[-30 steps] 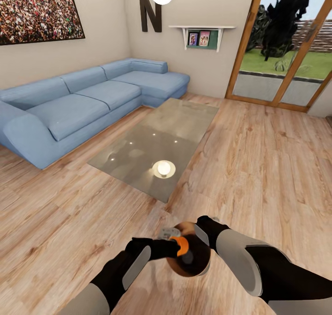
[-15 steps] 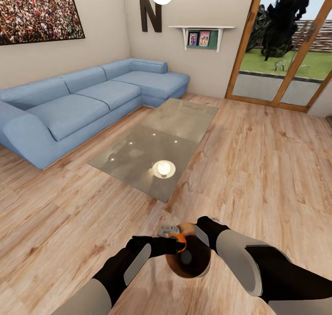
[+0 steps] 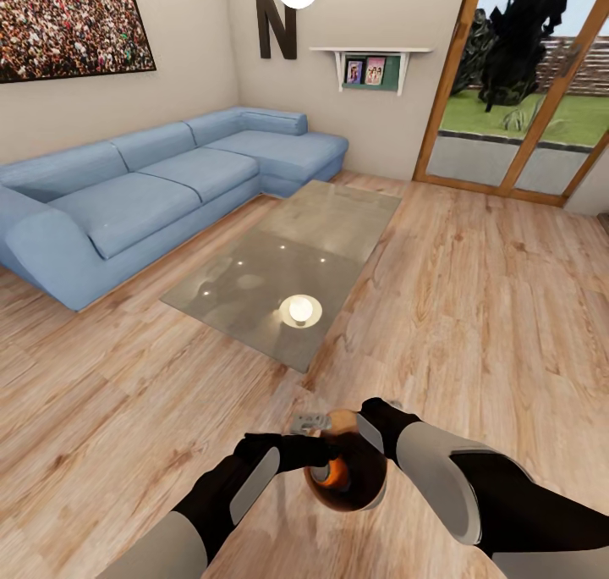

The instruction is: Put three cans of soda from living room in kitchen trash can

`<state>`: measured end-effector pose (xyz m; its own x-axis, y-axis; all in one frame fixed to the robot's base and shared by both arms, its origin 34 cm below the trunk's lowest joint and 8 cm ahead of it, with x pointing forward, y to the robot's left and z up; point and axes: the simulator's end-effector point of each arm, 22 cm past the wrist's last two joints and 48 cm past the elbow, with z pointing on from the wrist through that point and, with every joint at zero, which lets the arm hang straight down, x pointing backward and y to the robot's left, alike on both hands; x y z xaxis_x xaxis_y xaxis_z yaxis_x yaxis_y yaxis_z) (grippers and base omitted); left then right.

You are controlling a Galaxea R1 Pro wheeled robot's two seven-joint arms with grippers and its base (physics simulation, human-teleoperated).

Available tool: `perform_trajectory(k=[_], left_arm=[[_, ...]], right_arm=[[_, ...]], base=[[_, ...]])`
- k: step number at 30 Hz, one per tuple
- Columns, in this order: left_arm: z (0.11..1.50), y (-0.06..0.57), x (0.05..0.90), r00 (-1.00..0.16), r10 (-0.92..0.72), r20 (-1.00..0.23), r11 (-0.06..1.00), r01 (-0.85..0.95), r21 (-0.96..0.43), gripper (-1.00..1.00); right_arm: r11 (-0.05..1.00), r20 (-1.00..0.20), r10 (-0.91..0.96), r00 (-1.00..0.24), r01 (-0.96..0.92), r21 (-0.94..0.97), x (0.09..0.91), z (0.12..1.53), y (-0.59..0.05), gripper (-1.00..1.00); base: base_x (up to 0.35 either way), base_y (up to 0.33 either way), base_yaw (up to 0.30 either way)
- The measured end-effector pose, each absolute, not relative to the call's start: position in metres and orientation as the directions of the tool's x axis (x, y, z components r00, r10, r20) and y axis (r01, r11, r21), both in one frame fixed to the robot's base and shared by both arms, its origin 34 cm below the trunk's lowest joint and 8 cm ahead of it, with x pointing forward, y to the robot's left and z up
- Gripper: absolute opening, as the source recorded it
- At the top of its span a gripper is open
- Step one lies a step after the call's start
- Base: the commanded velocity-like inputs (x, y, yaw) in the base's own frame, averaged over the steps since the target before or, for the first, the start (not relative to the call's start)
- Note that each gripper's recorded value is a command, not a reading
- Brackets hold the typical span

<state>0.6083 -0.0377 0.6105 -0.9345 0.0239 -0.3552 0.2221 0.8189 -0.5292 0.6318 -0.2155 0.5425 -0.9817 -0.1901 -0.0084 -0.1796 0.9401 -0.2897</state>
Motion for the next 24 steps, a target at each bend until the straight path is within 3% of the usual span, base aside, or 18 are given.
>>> perform_trajectory(k=[24], left_arm=[[0.603, -0.026, 0.596, -0.956, 0.052, -0.288, 0.827, 0.203, -0.524, 1.0]], right_arm=[[0.938, 0.0, -0.192, -0.981, -0.183, -0.295, 0.633, 0.544, -0.217, -1.0]], base=[[0.0, 0.0, 0.0]])
